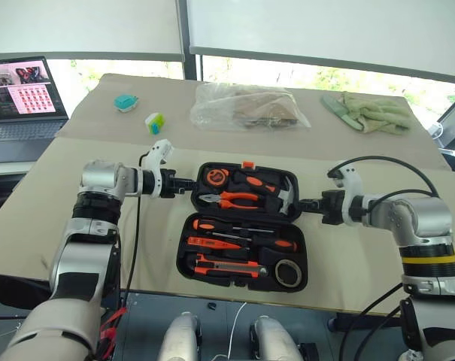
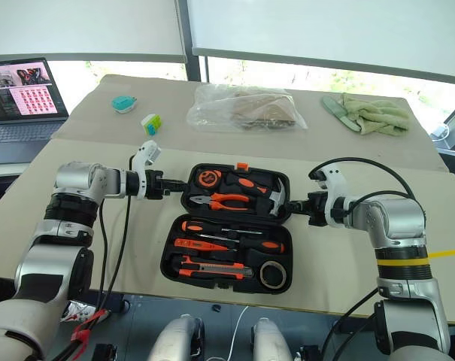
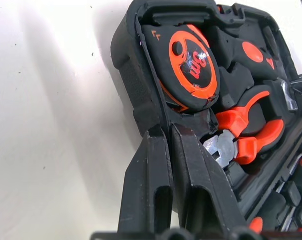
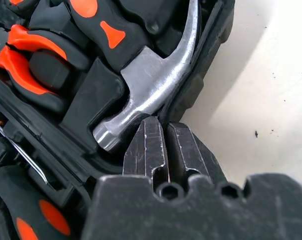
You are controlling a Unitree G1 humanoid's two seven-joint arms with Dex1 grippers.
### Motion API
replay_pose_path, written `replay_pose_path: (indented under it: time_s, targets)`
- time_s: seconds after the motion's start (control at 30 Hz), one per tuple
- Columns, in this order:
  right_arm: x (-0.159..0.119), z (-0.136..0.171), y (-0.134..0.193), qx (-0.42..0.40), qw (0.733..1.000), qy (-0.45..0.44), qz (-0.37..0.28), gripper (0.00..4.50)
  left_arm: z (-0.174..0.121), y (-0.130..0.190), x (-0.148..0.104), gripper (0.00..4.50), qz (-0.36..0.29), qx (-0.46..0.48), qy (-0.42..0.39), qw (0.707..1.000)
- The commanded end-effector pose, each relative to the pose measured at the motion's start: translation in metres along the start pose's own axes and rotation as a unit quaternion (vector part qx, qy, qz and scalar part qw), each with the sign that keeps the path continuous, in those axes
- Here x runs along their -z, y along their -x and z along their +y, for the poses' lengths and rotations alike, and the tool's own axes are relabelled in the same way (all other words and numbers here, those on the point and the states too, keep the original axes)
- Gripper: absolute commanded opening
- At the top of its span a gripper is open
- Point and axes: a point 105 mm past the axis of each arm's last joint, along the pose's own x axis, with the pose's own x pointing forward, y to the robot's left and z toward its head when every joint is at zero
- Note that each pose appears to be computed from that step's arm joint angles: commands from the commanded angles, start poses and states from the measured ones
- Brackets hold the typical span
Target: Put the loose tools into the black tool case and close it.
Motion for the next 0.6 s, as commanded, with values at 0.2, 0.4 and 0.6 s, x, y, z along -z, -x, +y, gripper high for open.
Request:
replay_pose_path:
  time_s: [0.2,0.4,0.6]
  targets:
    - [-0.032,0.020,0.011,-0.034,0.997,0.028,-0.070,0.02,-0.025,-0.006,0.000,0.00,-0.027,0.059,-0.034,0.997]
    - [-0.058,0.022,0.025,0.006,0.984,0.071,-0.163,0.02,-0.049,0.006,-0.035,0.00,-0.158,0.056,-0.196,0.966]
    - [-0.057,0.023,0.033,0.054,0.961,0.130,-0.236,0.02,-0.057,0.015,-0.043,0.00,-0.262,-0.013,-0.332,0.906]
